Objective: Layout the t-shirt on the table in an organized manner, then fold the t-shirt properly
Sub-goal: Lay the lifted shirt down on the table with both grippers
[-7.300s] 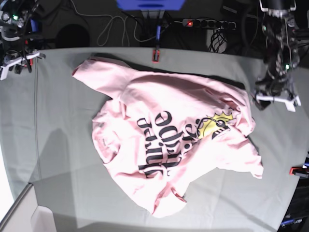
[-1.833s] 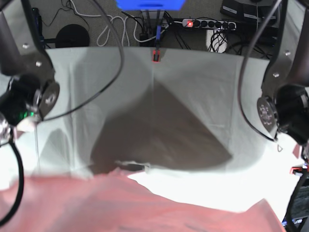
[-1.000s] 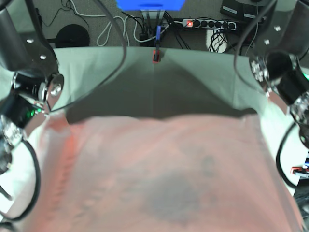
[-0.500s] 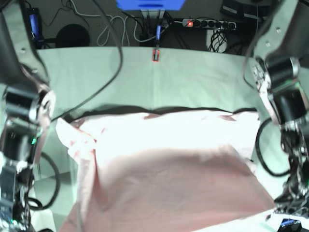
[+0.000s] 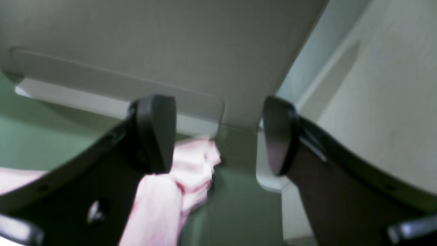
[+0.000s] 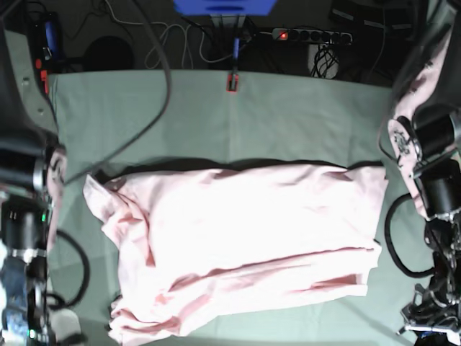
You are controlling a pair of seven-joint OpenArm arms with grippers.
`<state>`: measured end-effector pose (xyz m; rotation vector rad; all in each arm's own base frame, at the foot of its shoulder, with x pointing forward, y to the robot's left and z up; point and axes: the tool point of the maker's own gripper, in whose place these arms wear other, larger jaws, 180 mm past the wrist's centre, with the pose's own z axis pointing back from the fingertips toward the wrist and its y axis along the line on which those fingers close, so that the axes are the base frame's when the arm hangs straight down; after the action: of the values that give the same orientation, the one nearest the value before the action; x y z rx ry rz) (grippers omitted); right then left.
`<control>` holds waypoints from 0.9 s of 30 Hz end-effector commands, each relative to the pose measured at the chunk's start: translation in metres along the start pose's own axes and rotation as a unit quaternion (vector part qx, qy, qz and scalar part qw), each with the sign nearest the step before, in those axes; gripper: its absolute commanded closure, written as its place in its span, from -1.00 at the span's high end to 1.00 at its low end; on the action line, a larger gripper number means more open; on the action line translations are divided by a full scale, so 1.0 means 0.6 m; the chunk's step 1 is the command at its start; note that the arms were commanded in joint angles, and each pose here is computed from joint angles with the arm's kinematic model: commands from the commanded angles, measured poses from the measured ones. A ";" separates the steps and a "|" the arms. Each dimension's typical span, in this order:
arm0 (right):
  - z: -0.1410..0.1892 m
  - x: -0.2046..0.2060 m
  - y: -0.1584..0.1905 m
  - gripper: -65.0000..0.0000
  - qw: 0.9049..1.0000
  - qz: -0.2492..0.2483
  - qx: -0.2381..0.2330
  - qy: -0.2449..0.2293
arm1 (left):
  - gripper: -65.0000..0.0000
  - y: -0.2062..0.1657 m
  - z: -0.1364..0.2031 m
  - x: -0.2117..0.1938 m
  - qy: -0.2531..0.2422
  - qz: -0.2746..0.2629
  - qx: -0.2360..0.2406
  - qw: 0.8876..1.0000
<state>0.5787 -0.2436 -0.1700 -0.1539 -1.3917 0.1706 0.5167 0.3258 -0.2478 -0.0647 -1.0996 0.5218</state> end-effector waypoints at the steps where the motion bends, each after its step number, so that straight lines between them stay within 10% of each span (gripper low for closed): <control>1: 0.011 0.050 -0.025 0.24 0.999 0.006 -0.016 -0.046 | -0.12 0.003 0.014 0.034 -0.033 -0.007 -0.001 0.999; 10: 0.126 -0.046 0.017 0.24 0.997 0.061 -0.007 -0.054 | -0.12 0.085 0.107 -0.114 0.000 -0.057 0.024 0.998; 20: 0.269 -0.189 0.012 0.24 0.996 -0.045 -0.076 -0.011 | 0.42 0.169 0.208 -0.318 0.088 -0.007 0.055 0.995; 27: 0.347 -0.267 0.034 0.24 0.995 -0.047 -0.080 0.040 | 0.43 0.199 0.183 -0.362 0.093 0.008 0.074 0.993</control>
<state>0.3395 -0.2532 -0.3122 -0.2162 -1.2614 -0.0213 0.2914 0.3076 -0.4298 0.0002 -0.8239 0.6108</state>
